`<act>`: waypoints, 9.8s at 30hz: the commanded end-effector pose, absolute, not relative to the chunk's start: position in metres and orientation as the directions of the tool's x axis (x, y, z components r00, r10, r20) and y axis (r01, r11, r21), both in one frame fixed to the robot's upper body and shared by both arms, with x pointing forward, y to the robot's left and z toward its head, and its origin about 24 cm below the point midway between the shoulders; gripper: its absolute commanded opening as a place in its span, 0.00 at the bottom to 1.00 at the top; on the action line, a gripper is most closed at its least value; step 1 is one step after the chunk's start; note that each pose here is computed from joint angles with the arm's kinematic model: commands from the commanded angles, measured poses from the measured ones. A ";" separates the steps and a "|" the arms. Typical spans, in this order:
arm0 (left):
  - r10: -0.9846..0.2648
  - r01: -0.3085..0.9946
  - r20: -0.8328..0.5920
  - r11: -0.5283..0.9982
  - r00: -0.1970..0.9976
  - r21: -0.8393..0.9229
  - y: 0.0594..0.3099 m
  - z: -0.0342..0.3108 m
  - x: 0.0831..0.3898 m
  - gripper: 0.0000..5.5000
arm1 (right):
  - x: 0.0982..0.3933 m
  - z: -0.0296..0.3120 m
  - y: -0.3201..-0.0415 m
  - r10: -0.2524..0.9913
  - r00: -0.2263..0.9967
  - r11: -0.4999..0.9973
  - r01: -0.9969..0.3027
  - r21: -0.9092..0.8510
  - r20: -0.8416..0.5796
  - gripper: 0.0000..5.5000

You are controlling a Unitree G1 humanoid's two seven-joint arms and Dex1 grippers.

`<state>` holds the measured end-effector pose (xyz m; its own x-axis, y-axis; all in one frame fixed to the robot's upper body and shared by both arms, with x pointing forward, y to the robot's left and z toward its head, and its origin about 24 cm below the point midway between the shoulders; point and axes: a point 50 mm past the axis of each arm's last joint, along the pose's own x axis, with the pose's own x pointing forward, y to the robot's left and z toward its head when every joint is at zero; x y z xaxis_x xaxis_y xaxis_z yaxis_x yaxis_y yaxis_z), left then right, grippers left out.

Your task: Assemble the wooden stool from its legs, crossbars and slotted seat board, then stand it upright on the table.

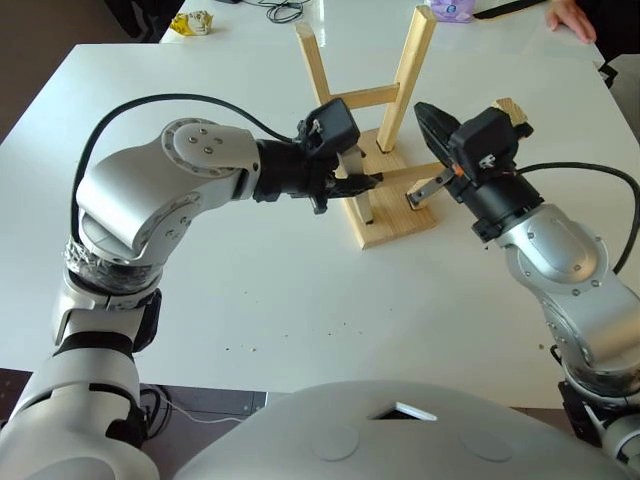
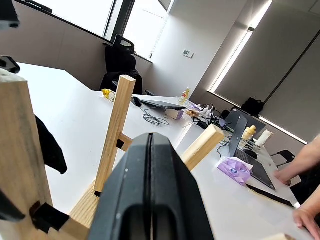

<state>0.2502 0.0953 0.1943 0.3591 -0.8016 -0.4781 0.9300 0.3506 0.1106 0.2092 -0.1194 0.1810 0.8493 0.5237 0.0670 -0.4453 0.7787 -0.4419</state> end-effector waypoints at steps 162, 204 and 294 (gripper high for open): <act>-0.501 0.682 0.548 0.706 0.670 -0.189 0.139 0.275 0.216 0.38 | 0.233 0.262 -0.143 0.817 0.429 0.486 -0.872 -0.060 0.385 0.00; -0.366 0.762 0.714 0.537 0.597 -0.361 0.167 0.273 0.203 0.01 | 0.295 0.231 -0.196 0.667 0.684 0.714 -0.700 0.009 0.296 0.00; -0.696 0.705 -0.272 0.705 0.665 -0.081 0.228 0.075 0.185 0.01 | 0.229 0.075 -0.197 0.888 0.286 0.321 -0.946 0.039 -0.361 0.00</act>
<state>0.1874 0.2183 0.0657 0.6309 -0.7288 -0.2661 0.7302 0.6737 -0.1141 0.2292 -0.1931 0.0695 0.2869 0.8921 -0.3490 -0.9414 0.3300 0.0695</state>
